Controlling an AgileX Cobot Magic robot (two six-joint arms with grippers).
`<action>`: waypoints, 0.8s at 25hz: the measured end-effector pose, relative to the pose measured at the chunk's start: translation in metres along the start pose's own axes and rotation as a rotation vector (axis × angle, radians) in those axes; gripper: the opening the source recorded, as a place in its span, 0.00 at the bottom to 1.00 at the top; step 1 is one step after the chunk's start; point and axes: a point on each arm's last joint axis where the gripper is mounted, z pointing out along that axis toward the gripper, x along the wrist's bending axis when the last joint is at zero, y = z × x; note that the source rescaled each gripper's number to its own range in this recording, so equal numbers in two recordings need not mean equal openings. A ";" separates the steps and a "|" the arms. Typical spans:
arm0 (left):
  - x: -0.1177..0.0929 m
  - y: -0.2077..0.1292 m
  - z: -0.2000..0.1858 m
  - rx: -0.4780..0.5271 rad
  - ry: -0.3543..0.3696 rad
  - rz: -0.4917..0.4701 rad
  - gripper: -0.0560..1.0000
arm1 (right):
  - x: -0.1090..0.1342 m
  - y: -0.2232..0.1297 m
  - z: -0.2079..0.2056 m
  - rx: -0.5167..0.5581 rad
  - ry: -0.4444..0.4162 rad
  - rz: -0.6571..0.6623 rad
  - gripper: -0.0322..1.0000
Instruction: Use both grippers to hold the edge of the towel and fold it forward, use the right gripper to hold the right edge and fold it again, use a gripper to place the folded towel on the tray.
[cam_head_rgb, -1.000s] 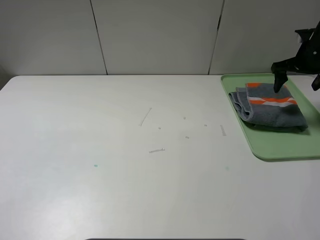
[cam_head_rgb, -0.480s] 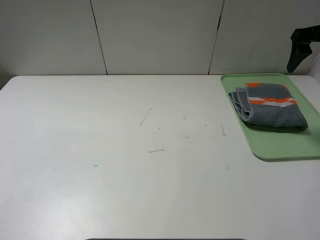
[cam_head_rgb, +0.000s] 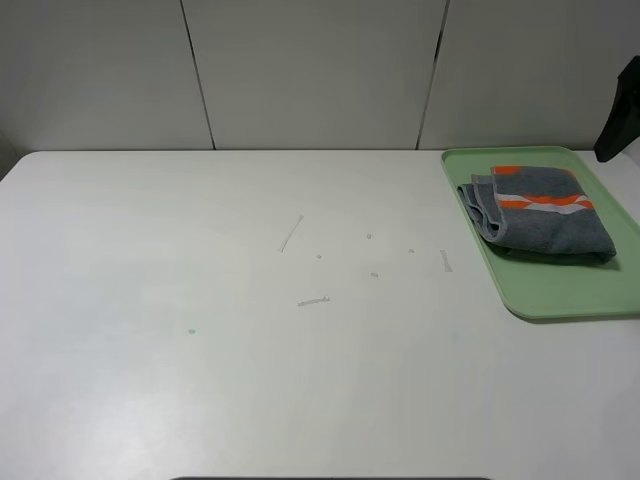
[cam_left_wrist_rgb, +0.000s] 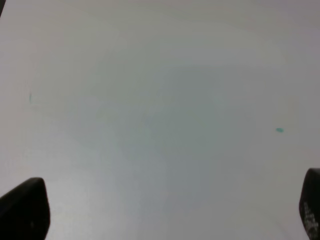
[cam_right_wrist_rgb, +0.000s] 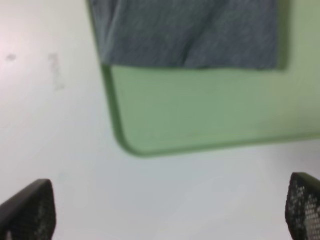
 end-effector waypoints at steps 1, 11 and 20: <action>0.000 0.000 0.000 0.000 0.000 0.000 1.00 | 0.001 -0.008 -0.005 -0.016 0.009 -0.001 1.00; 0.000 0.000 0.000 0.000 0.000 0.000 1.00 | 0.004 -0.095 -0.028 -0.081 0.026 -0.009 1.00; 0.000 0.000 0.000 0.000 0.000 0.000 1.00 | 0.004 -0.168 -0.042 -0.220 0.028 -0.027 1.00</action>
